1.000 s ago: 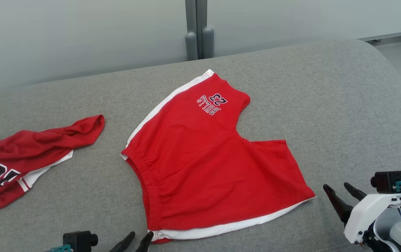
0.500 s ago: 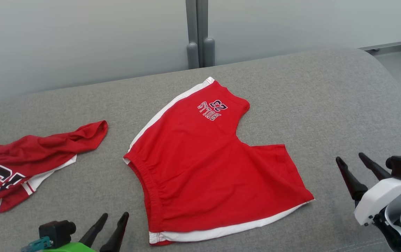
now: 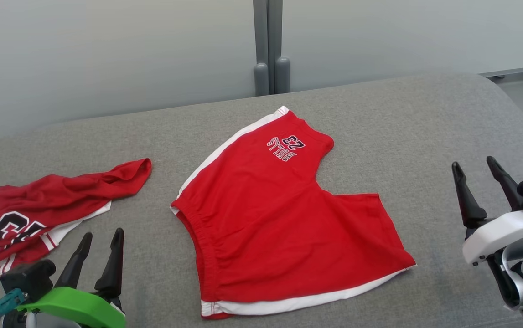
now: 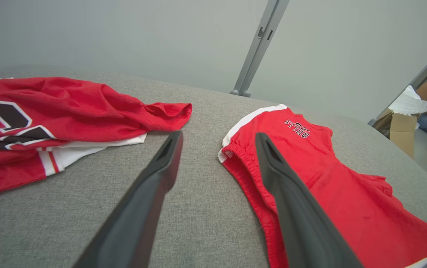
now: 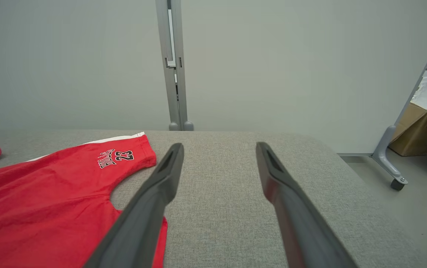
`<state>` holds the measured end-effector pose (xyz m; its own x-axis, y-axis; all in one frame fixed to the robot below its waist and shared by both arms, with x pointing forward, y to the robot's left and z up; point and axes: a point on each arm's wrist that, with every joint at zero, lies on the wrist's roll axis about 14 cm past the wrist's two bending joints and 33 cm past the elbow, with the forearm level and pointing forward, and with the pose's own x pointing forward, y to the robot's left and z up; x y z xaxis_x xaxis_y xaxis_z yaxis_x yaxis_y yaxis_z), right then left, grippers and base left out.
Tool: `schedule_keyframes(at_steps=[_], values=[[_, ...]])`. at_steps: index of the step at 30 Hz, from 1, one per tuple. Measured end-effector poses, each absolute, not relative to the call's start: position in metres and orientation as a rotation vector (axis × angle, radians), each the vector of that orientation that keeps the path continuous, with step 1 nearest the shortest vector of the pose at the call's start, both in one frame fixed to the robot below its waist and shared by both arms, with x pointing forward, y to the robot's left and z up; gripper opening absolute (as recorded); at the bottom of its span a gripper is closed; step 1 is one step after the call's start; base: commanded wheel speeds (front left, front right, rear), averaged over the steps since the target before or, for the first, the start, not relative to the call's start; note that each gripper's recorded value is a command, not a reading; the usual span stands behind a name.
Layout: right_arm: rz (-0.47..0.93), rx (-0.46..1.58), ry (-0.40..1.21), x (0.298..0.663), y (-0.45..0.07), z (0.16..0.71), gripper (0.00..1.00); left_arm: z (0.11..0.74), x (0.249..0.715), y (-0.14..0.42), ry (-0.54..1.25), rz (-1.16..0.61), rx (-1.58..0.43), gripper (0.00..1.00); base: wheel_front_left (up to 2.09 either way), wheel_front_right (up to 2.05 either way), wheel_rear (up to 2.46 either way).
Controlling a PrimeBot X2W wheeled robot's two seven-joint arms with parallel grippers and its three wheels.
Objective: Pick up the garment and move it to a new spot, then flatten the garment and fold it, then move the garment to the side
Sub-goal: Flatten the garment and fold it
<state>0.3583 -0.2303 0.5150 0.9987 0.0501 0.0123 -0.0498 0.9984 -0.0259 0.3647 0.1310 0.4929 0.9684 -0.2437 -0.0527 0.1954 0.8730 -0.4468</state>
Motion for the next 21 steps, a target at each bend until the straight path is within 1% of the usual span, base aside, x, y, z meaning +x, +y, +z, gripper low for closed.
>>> schedule_keyframes(at_steps=[8,15,21], values=[[0.092,-0.040,-0.042,0.350,-0.196,0.511,1.00,0.493,0.354,0.152,0.072,-0.154,-0.410,1.00,0.00,0.00,0.00],[0.106,-0.037,-0.018,0.338,-0.172,0.496,1.00,0.477,0.342,0.156,0.099,-0.100,-0.399,1.00,0.00,0.00,0.00],[0.094,-0.048,-0.001,0.330,-0.170,0.488,1.00,0.474,0.336,0.155,0.096,-0.093,-0.408,1.00,0.00,0.00,0.00]])
